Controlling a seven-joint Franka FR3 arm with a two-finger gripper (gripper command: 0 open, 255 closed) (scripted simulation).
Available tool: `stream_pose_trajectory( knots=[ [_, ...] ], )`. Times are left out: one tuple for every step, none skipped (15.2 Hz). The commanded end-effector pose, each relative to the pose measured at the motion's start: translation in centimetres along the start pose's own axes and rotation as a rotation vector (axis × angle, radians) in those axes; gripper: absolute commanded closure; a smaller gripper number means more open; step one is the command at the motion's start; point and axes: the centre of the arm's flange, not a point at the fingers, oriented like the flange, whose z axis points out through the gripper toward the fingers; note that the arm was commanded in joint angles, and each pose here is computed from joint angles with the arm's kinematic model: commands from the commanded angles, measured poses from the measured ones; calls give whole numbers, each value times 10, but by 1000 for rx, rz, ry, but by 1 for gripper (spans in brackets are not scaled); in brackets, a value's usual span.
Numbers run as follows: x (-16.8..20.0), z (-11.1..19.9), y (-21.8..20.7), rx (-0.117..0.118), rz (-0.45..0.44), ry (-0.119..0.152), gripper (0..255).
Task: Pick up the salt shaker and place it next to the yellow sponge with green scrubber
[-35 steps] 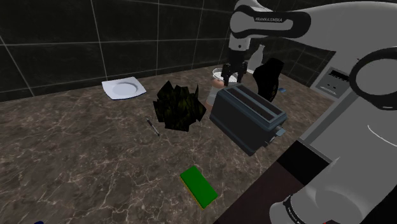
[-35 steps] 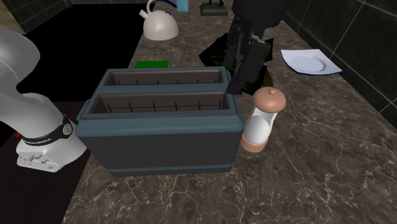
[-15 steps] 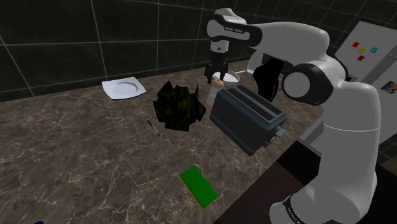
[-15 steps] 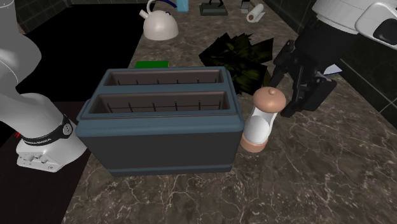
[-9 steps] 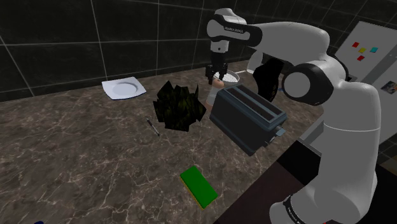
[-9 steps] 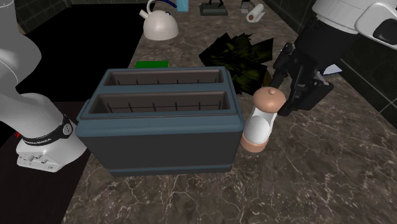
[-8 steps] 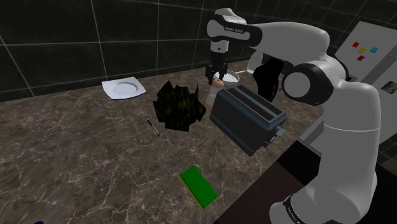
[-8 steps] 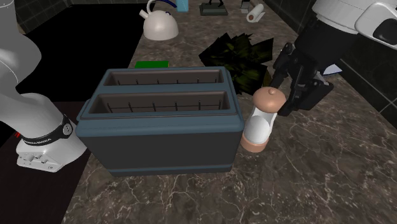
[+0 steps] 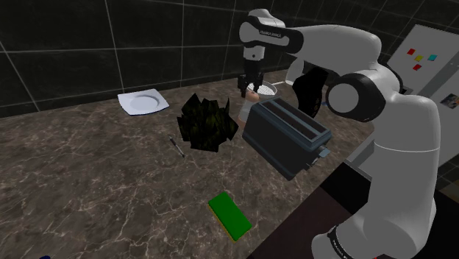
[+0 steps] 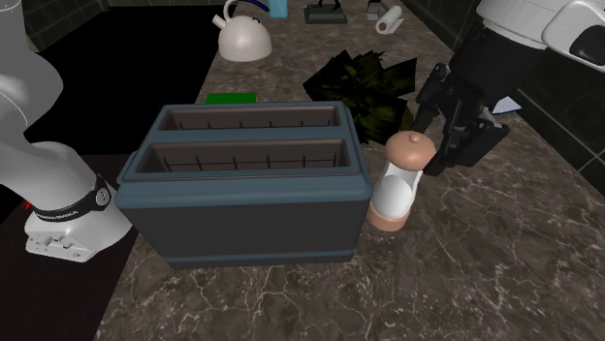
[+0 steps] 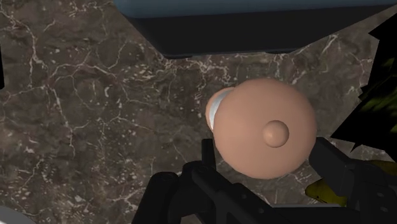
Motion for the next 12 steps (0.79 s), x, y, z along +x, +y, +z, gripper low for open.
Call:
stream_pose_trajectory(
  knots=[
    [-2, -8, 0, 0, 0, -1, 255],
    [-3, -13, 0, 0, 0, -1, 255],
    [-4, -18, 0, 0, 0, -1, 255],
    [-5, -23, 0, 0, 0, -1, 255],
    [-6, -28, 0, 0, 0, -1, 255],
    [-8, -33, 0, 0, 0, -1, 255],
    [-9, -38, 0, 0, 0, -1, 255],
    [-10, -44, 0, 0, 0, -1, 255],
    [-11, -49, 0, 0, 0, -1, 255],
    [-13, -54, 0, 0, 0, -1, 255],
    [-14, -59, 0, 0, 0, -1, 255],
    [-15, -64, 0, 0, 0, -1, 255]
  ],
)
